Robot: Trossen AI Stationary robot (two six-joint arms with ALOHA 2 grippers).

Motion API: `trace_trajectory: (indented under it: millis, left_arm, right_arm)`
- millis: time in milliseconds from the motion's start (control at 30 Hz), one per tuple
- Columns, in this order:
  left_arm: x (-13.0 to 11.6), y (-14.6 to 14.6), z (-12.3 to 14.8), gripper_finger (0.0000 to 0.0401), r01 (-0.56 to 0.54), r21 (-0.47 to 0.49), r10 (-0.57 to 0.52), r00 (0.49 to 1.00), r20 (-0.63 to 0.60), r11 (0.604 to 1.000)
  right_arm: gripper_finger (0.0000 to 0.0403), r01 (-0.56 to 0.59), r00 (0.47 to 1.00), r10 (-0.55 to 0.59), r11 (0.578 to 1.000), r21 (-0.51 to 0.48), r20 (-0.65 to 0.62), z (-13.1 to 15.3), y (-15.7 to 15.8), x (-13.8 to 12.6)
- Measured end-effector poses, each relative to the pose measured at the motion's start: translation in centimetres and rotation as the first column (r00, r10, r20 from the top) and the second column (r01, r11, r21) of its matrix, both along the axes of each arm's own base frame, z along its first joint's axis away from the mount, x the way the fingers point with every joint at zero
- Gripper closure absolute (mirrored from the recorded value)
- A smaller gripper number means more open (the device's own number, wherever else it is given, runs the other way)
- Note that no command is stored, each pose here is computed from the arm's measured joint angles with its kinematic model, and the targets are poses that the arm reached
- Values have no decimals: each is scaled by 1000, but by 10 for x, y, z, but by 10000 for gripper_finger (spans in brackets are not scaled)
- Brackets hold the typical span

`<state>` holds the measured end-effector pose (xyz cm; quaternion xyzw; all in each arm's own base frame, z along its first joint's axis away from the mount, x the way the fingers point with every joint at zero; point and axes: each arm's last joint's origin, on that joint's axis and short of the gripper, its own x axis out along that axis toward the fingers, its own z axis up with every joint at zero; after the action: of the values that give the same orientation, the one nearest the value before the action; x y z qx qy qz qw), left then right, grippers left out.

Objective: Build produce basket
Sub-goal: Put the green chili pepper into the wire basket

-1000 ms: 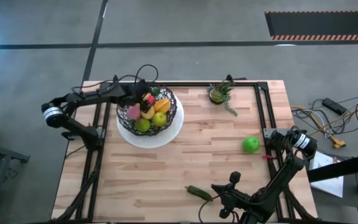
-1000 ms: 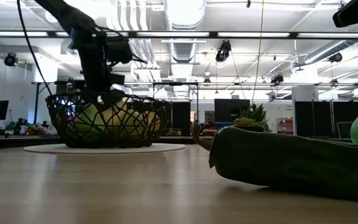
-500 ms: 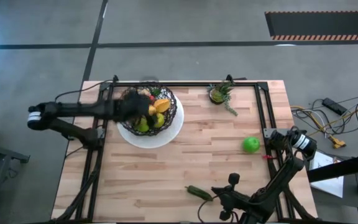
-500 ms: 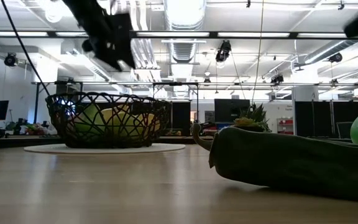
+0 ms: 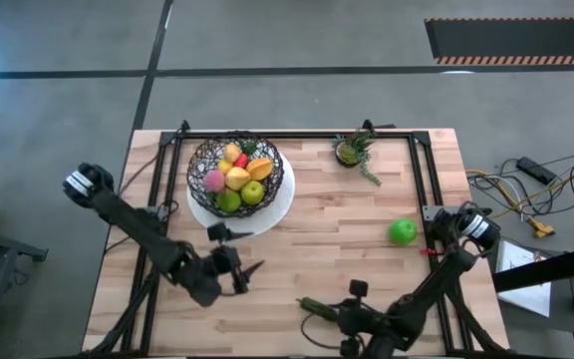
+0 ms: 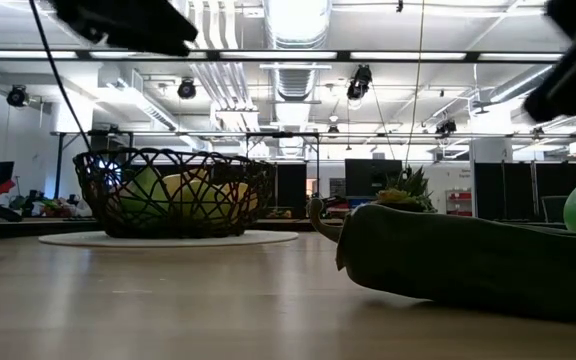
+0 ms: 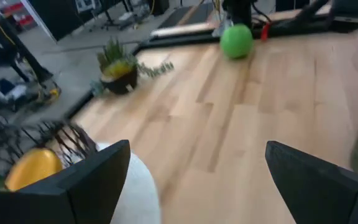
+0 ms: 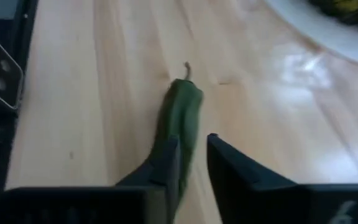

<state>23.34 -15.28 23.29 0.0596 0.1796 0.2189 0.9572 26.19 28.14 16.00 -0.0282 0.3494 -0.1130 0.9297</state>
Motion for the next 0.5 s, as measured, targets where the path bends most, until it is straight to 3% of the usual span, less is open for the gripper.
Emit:
trace_trajectory:
  millis: [133,267,500]
  left_arm:
    - [4,-10,-19,44,-23,-47,23,1000,-7,999]
    - [8,-11,-30,44,-35,-29,34,999,-32,999]
    - [9,-9,-26,44,-44,-39,43,999,-20,998]
  right_arm:
    - [263,-80,995,83,996,50,-52,1,-9,19]
    - [210,-103,991,111,990,100,-77,2,-21,36]
    - [176,-55,990,70,992,117,-126,-11,-42,56]
